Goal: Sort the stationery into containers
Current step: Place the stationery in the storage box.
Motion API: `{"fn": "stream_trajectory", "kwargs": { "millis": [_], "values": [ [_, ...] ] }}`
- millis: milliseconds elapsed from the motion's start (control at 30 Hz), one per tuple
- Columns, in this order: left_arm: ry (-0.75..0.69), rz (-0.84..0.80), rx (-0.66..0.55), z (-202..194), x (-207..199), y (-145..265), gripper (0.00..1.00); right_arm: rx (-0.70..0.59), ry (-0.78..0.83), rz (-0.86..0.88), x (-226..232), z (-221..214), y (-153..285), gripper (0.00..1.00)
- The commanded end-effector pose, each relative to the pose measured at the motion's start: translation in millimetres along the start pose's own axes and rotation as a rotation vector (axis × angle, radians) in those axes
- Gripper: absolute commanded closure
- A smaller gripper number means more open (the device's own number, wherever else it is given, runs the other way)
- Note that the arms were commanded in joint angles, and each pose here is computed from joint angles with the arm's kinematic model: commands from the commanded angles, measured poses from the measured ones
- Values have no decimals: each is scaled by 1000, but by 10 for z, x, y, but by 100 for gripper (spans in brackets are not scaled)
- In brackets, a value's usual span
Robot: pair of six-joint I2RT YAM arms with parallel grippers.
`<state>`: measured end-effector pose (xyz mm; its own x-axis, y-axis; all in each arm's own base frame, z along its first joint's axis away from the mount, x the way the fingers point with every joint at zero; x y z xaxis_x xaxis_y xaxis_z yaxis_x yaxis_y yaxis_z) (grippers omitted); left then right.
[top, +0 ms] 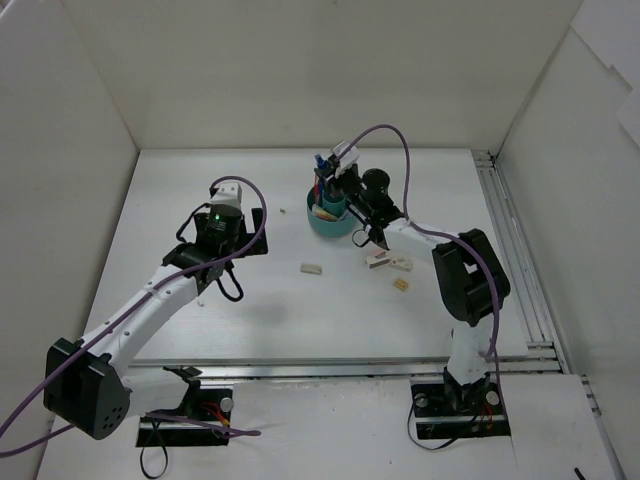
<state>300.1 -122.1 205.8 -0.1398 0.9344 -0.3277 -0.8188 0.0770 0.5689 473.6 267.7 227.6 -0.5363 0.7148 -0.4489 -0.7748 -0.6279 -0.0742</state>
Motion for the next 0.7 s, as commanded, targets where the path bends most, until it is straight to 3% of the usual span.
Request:
{"fn": "stream_trajectory", "kwargs": {
  "millis": [0,567,633,667],
  "values": [
    [25,-28,-39,159,-87,28,0,-281,28,-118,-345,768,-85,100],
    [40,-27,-4,89,-102,-24,0,-159,-130,-146,-74,130,158,95],
    [44,-32,0,78,-108,-27,0,-157,-132,-140,-53,117,159,86],
    [47,-34,1,76,-111,-27,0,-155,-137,-140,-55,109,163,70]
  ]
}}
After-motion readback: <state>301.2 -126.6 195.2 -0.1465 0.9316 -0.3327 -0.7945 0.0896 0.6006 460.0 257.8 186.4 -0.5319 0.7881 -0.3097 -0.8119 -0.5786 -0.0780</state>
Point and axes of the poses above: each gripper's point midway between its finger pads, its own y axis back along the fingers, its own x axis along the line the jaws close on, z = x × y, the point moved 4 cm from there along y, back along the fingers, and after that the axes turned 14 degrees about y, right-handed, at the moved point
